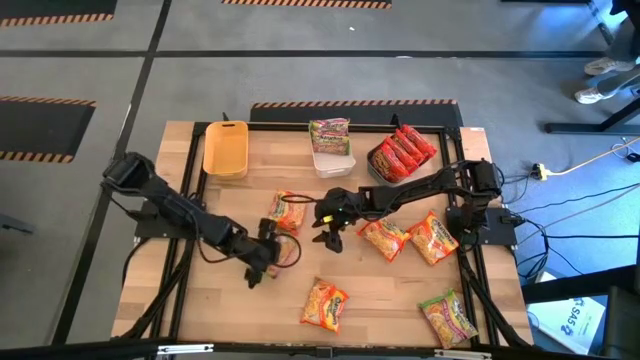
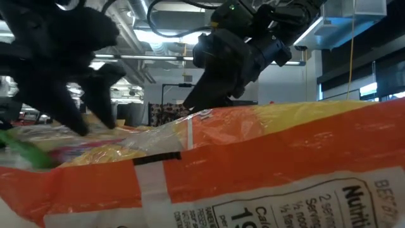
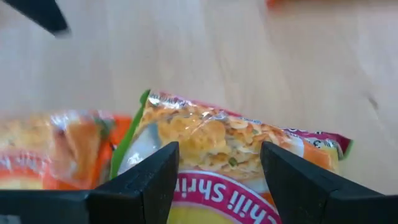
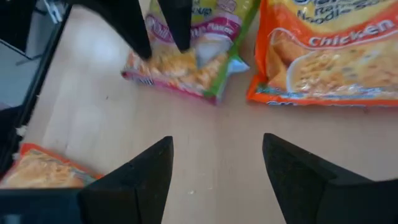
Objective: Sort Maruchan noodles
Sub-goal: Put the green noodle pack into the white bin
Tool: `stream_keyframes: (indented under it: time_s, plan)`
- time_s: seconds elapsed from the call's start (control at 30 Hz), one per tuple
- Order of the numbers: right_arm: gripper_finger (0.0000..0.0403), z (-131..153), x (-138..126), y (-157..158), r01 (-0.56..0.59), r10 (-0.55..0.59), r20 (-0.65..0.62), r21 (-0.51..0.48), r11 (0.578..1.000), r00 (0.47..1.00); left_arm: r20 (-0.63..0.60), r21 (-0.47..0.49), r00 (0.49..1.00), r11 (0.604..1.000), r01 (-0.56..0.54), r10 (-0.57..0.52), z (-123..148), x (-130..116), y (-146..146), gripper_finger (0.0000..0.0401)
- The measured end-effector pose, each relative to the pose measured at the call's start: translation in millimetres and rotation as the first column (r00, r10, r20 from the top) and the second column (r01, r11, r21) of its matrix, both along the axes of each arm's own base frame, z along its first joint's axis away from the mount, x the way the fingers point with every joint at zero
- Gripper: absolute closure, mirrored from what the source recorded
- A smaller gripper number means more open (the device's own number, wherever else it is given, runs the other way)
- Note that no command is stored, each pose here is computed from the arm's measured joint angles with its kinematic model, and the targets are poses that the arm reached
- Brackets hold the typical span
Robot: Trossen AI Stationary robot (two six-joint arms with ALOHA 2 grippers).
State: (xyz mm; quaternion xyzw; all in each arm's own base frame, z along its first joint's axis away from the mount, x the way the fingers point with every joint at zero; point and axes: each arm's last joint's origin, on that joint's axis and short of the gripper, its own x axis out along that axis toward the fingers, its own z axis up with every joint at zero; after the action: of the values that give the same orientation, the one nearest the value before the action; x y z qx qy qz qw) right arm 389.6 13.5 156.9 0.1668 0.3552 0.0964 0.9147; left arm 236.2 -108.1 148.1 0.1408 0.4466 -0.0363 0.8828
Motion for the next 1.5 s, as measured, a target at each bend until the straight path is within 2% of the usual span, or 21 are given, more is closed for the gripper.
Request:
stream_keyframes:
  time_s: [0.1,0.2,0.33,0.47,0.6,0.77,0.9,1.07,1.17,1.33,1.43,1.5]
  plan:
    - [0.0171,0,0,0,0.019,-0.018,-0.008,0.024,1.0,1.0,0.051,0.025,0.999,1.0,-0.017,0.016,5,9,-5,0.0178]
    - [0.0171,1,1,0,0.04,-0.039,-0.003,0.052,0.998,0.999,0.11,0.02,0.994,0.999,-0.031,0.029,25,19,-13,0.0178]
    - [0.0171,7,5,1,0.025,-0.03,0.072,0.066,0.997,0.997,0.121,-0.133,0.983,0.983,-0.123,0.139,55,19,-26,0.0178]
    - [0.0171,3,11,9,0.017,-0.021,0.137,0.027,0.999,0.99,0.018,-0.307,0.956,0.911,-0.275,0.294,60,8,-37,0.0178]
    - [0.0171,-10,19,19,0.002,0.0,0.199,-0.011,1.0,0.98,-0.097,-0.364,0.915,0.842,-0.399,0.392,40,-12,-53,0.0178]
    - [0.0171,-28,24,26,0.006,0.011,0.224,-0.073,0.997,0.974,-0.157,-0.342,0.852,0.782,-0.521,0.499,10,-27,-59,0.0178]
    - [0.0171,-41,25,27,0.01,0.008,0.197,-0.087,0.996,0.98,-0.163,-0.3,0.832,0.777,-0.554,0.53,-2,-28,-56,0.0178]
    - [0.0171,-54,24,30,-0.02,0.035,0.158,-0.094,0.995,0.987,-0.163,-0.262,0.829,0.786,-0.56,0.536,-4,-27,-50,0.0178]
    - [0.0171,-59,21,38,-0.077,0.087,0.124,-0.078,0.994,0.989,-0.174,-0.215,0.821,0.793,-0.57,0.543,-5,-30,-47,0.0178]
    - [0.0171,-56,19,64,-0.188,0.207,0.174,-0.121,0.975,0.963,-0.194,-0.134,0.804,0.796,-0.59,0.563,-7,-36,-41,0.0178]
    - [0.0171,-54,18,76,-0.232,0.263,0.188,-0.172,0.957,0.946,-0.224,-0.089,0.769,0.773,-0.629,0.599,-7,-41,-36,0.0178]
    - [0.0171,-53,19,78,-0.209,0.245,0.174,-0.199,0.957,0.954,-0.259,-0.072,0.751,0.763,-0.643,0.608,-7,-44,-35,0.0178]
